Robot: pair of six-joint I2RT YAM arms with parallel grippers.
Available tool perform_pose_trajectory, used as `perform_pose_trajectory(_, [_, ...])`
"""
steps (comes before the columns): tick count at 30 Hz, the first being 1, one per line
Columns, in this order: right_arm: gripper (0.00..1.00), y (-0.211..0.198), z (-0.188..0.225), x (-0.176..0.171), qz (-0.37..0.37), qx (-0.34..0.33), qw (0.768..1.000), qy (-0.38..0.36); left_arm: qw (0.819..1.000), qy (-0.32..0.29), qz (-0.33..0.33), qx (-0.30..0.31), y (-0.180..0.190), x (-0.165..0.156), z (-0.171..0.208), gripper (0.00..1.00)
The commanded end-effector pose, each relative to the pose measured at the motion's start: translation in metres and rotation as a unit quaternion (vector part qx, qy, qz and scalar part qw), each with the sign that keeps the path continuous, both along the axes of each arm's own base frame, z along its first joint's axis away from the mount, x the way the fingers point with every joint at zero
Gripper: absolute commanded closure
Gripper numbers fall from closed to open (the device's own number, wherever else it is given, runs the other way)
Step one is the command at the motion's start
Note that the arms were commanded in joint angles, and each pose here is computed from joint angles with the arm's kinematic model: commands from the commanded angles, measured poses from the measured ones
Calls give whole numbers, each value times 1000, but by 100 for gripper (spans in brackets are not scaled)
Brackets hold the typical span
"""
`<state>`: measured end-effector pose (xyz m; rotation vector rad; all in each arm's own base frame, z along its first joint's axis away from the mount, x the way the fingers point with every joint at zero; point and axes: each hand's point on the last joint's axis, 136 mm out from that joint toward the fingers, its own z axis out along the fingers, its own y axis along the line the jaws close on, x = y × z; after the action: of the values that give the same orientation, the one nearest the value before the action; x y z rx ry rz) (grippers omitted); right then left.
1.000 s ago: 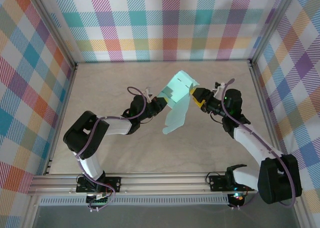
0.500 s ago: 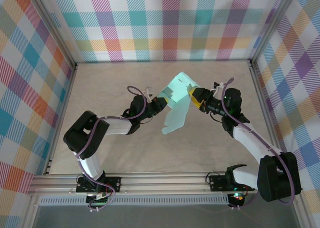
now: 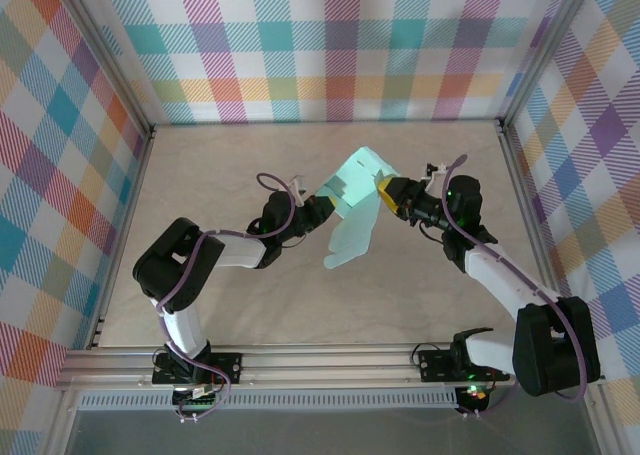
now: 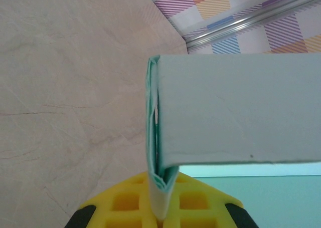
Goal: Fold the paper box
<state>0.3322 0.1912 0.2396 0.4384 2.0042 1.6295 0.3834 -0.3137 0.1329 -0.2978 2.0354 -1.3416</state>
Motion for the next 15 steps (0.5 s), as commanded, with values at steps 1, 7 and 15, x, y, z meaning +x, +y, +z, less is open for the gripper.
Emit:
perform_pose_trajectory(1, [66,2,-7,-1,9,-3,1000,22,999,-33,-1,-13,-1,4,17,100])
perform_pose_trajectory(7, [62,0,-21,0,3,-13,999,50,999,-40,-5,-12,-2,3,21,100])
perform_pose_trajectory(15, [76,0,-22,-3,5,-15,998,57,999,-40,-1,-7,0,3,19,100])
